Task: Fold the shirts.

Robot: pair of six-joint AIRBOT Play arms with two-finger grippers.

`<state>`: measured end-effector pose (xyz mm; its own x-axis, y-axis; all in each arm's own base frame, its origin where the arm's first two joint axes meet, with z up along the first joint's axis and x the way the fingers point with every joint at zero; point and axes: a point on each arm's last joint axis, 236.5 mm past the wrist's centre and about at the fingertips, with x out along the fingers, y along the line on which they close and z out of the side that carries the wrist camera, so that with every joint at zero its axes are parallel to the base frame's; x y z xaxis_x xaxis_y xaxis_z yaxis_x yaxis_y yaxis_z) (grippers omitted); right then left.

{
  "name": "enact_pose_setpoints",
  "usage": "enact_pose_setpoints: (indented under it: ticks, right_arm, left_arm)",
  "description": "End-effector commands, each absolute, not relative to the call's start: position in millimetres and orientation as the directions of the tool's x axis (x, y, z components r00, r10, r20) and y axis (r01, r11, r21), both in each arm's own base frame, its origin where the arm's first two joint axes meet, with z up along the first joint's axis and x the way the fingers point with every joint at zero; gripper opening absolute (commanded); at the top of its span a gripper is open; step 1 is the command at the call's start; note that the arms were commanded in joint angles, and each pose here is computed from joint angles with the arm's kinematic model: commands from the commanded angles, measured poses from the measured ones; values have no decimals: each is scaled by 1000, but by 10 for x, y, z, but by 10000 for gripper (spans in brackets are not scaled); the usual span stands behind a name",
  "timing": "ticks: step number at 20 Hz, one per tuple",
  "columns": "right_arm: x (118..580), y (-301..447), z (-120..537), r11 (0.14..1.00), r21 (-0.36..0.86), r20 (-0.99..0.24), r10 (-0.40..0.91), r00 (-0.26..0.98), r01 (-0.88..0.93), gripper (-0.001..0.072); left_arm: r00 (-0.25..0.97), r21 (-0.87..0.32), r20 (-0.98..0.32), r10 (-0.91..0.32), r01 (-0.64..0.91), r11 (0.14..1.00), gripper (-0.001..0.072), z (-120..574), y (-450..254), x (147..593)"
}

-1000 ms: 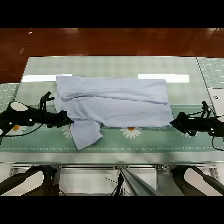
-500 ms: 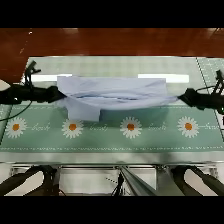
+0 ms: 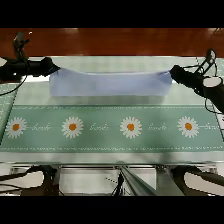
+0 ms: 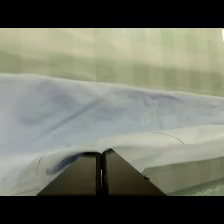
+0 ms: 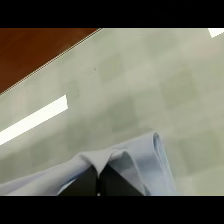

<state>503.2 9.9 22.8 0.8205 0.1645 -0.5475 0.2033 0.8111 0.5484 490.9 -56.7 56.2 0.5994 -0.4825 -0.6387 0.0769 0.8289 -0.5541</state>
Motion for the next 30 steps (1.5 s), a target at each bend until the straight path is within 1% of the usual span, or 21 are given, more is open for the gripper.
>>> enact_pose_setpoints:
  ticks: [1,3,6,8,10,11,12,13,14,15,17,18,19,20,21,23,24,26,27,28,30]
  right_arm:
    - [5380,81,-25,811,539,-560,141,816,230,13]
    - [5442,128,-206,807,542,-589,165,791,236,14]
    - [5352,246,-548,807,538,-654,217,725,244,14]
    - [5284,290,-706,822,518,-687,236,687,236,14]
    - [5261,290,-744,832,505,-697,238,676,228,15]
    - [5264,252,-726,837,498,-696,230,680,226,17]
    - [5264,203,-680,848,483,-694,221,685,216,77]
    - [5259,122,-607,866,458,-691,206,693,200,252]
    - [5248,2,-503,888,422,-688,181,703,184,391]
    - [5228,-131,-394,908,382,-685,155,712,170,407]
    - [5142,-434,-167,946,287,-684,94,723,149,407]
    - [5077,-581,-101,951,261,-692,67,719,163,406]
    - [5003,-691,-125,936,283,-711,57,700,211,407]
    - [4902,-760,-221,898,338,-743,71,665,281,408]
    - [4773,-770,-392,849,395,-784,112,610,351,421]
    - [4611,-544,-730,758,507,-814,266,516,410,559]
    - [4610,-410,-830,706,562,-800,332,500,430,589]
    - [4737,-159,-931,608,655,-744,418,520,448,589]
    - [4857,-41,-944,563,696,-709,439,552,446,589]
    - [4985,67,-941,524,730,-675,445,589,440,589]
    - [5225,207,-906,477,772,-621,419,663,421,589]
  left_arm:
    - [551,-613,-647,-527,34,789,14,152,-595,5239]
    - [472,-636,-675,-567,16,771,15,-179,-654,5252]
    - [385,-660,-702,-600,-34,751,15,-594,-654,5166]
    - [365,-665,-708,-604,-58,744,15,-718,-605,5135]
    - [378,-665,-709,-596,-76,743,24,-728,-492,5148]
    - [389,-665,-708,-590,-84,742,127,-710,-416,5158]
    - [396,-670,-704,-589,-97,736,334,-669,-328,5159]
    - [401,-680,-699,-592,-117,724,510,-612,-233,5159]
    - [403,-690,-693,-597,-135,711,572,-540,-139,5158]
    - [403,-701,-687,-605,-145,699,572,-459,-54,5148]
    - [390,-715,-673,-628,-127,687,571,-282,61,5090]
    - [384,-720,-669,-637,-120,683,571,-207,95,5058]
    - [383,-725,-666,-641,-125,678,570,-144,112,5038]
    - [383,-725,-664,-642,-118,679,570,-104,106,5028]
    - [380,-725,-663,-645,-110,680,570,-67,78,5016]
    - [364,-727,-661,-657,-90,681,570,-21,-28,4994]
    - [352,-728,-660,-664,-78,682,570,-6,-99,4978]
    - [325,-729,-659,-679,-55,682,570,10,-256,4951]
    - [312,-730,-659,-685,-44,682,570,12,-336,4941]
    - [301,-730,-659,-690,-33,683,569,12,-414,4934]
    - [282,-730,-659,-698,-14,683,570,12,-549,4921]
